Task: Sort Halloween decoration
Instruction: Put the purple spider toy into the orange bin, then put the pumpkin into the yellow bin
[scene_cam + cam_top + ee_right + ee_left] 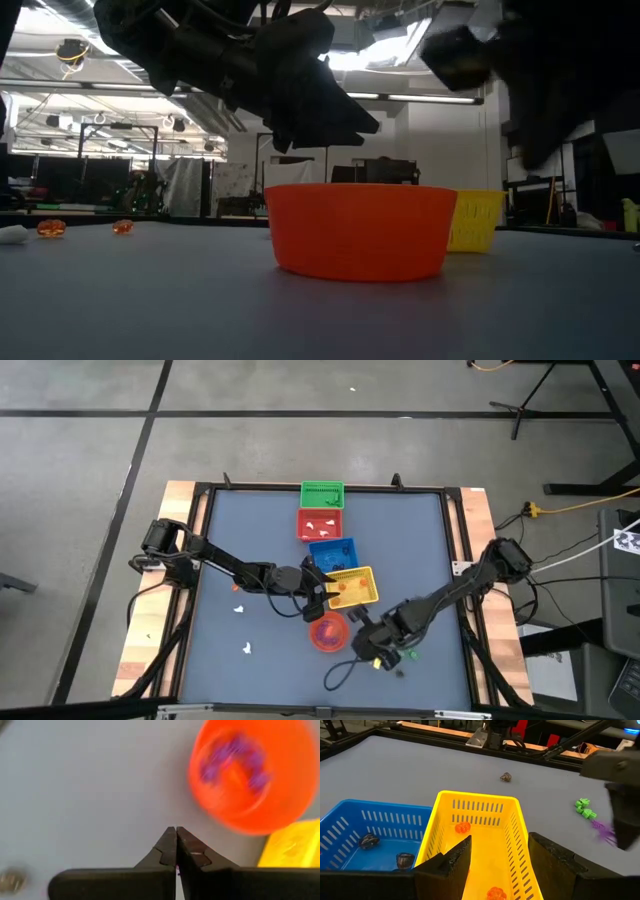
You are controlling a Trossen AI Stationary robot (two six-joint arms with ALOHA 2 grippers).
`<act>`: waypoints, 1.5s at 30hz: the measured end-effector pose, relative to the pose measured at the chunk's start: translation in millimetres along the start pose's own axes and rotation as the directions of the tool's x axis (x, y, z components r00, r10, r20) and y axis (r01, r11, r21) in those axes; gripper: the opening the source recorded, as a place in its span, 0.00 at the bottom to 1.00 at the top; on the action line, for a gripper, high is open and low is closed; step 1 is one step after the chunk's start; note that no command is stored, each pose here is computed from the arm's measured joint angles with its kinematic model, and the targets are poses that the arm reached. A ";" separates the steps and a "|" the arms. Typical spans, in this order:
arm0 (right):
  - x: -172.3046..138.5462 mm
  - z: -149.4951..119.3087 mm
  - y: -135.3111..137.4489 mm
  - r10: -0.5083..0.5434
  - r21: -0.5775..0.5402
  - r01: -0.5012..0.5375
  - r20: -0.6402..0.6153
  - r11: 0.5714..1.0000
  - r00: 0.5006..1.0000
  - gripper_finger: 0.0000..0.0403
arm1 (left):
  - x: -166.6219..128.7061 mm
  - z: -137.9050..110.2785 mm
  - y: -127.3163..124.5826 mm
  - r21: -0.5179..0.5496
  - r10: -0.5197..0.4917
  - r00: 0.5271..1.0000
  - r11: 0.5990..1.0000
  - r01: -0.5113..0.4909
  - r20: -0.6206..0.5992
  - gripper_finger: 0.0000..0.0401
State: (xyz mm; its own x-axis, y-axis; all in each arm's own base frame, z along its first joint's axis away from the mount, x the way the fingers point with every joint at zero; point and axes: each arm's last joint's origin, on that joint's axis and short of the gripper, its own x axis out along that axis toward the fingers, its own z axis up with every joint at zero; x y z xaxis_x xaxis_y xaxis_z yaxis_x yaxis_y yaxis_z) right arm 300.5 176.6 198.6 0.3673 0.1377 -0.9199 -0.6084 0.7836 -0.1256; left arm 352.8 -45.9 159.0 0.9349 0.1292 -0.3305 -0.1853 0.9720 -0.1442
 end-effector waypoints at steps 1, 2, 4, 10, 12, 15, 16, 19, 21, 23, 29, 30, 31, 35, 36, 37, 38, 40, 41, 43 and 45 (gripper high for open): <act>-1.4 3.3 -4.1 -0.009 0.010 0.008 0.027 1.000 1.000 0.01 | 0.0 0.1 0.1 0.000 0.000 1.000 1.000 0.000 0.001 0.45; -2.7 6.5 -7.5 -0.016 0.019 0.015 0.053 1.000 0.998 0.01 | 0.0 0.4 0.0 -0.001 -0.001 1.000 1.000 0.001 0.004 0.45; -5.2 13.0 -13.9 -0.033 0.035 0.030 0.109 0.999 0.993 0.01 | 0.0 1.4 -0.2 0.001 -0.003 1.000 1.000 0.003 0.014 0.45; -6.8 28.6 -29.3 -0.045 0.071 0.025 0.292 0.997 0.955 0.01 | 0.0 2.0 -0.4 0.046 -0.005 1.000 0.999 0.004 0.019 0.45; -6.1 30.0 -30.4 -0.045 0.073 0.023 0.308 0.997 0.950 0.01 | 0.0 1.8 -0.3 0.046 -0.004 1.000 0.999 0.004 0.019 0.45; -5.6 29.1 -33.1 -0.065 0.080 0.043 0.302 0.996 0.951 0.01 | 0.0 2.0 -0.4 0.046 -0.005 1.000 0.999 0.004 0.020 0.45; -5.6 29.0 -33.5 -0.076 0.083 0.053 0.300 0.995 0.951 0.01 | 0.0 2.1 -0.4 0.046 -0.005 1.000 0.999 0.004 0.021 0.45; -6.1 30.4 -36.0 -0.102 0.095 0.076 0.313 0.993 0.944 0.01 | 0.0 2.0 -0.4 0.046 -0.005 1.000 0.999 0.004 0.020 0.45; -6.4 31.5 -36.3 -0.105 0.096 0.077 0.325 0.992 0.940 0.01 | 0.0 2.0 -0.4 0.047 -0.005 1.000 0.999 0.004 0.020 0.45; -6.8 32.1 -36.5 -0.106 0.097 0.078 0.331 0.992 0.938 0.01 | 0.0 2.0 -0.4 0.047 -0.005 1.000 0.999 0.004 0.019 0.45; -6.8 32.6 -36.2 -0.102 0.095 0.074 0.336 0.993 0.936 0.03 | 0.0 1.9 -0.4 0.047 -0.005 1.000 0.999 0.004 0.019 0.45; -6.8 32.6 -36.0 -0.096 0.093 0.068 0.338 0.993 0.936 0.05 | 0.0 1.9 -0.3 0.047 -0.004 1.000 0.999 0.003 0.019 0.45; -6.8 32.7 -36.0 -0.094 0.092 0.066 0.339 0.994 0.936 0.07 | 0.0 1.9 -0.4 0.047 -0.005 1.000 0.999 0.004 0.019 0.45; -6.8 32.5 -36.3 -0.107 0.097 0.078 0.335 0.992 0.936 0.18 | 0.0 1.9 -0.3 0.047 -0.005 1.000 0.999 0.004 0.019 0.45; -6.8 32.5 -36.5 -0.112 0.099 0.083 0.334 0.992 0.936 0.20 | 0.0 1.9 -0.4 0.047 -0.005 1.000 0.999 0.004 0.019 0.45; -6.8 32.4 -36.7 -0.119 0.101 0.090 0.332 0.991 0.936 0.23 | 0.0 1.9 -0.3 0.047 -0.005 1.000 0.999 0.004 0.019 0.45; -6.8 32.3 -37.0 -0.128 0.104 0.099 0.329 0.990 0.936 0.25 | 0.0 1.9 -0.3 0.047 -0.004 1.000 0.999 0.004 0.019 0.45; -6.8 32.2 -37.4 -0.142 0.109 0.112 0.325 0.988 0.935 0.29 | 0.0 1.9 -0.4 0.047 -0.005 1.000 0.999 0.004 0.019 0.45; -6.8 32.2 -37.5 -0.147 0.110 0.117 0.323 0.987 0.935 0.31 | 0.0 1.9 -0.3 0.047 -0.004 1.000 0.999 0.004 0.019 0.45; -6.8 32.1 -37.5 -0.148 0.111 0.118 0.323 0.987 0.935 0.33 | 0.0 1.8 -0.3 0.047 -0.004 1.000 0.999 0.004 0.019 0.45; -6.8 32.1 -37.5 -0.148 0.110 0.118 0.323 0.987 0.935 0.35 | 0.0 1.9 -0.3 0.047 -0.004 1.000 0.999 0.004 0.019 0.45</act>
State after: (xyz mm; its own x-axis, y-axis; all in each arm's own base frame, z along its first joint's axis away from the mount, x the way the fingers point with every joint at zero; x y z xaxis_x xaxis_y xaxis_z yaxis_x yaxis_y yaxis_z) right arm 343.4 165.7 221.5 0.6603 0.2087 -0.7214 -0.4795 0.8565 -0.1911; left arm 353.5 -45.9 160.8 0.9413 0.1285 -0.3123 -0.1675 0.9807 -0.1013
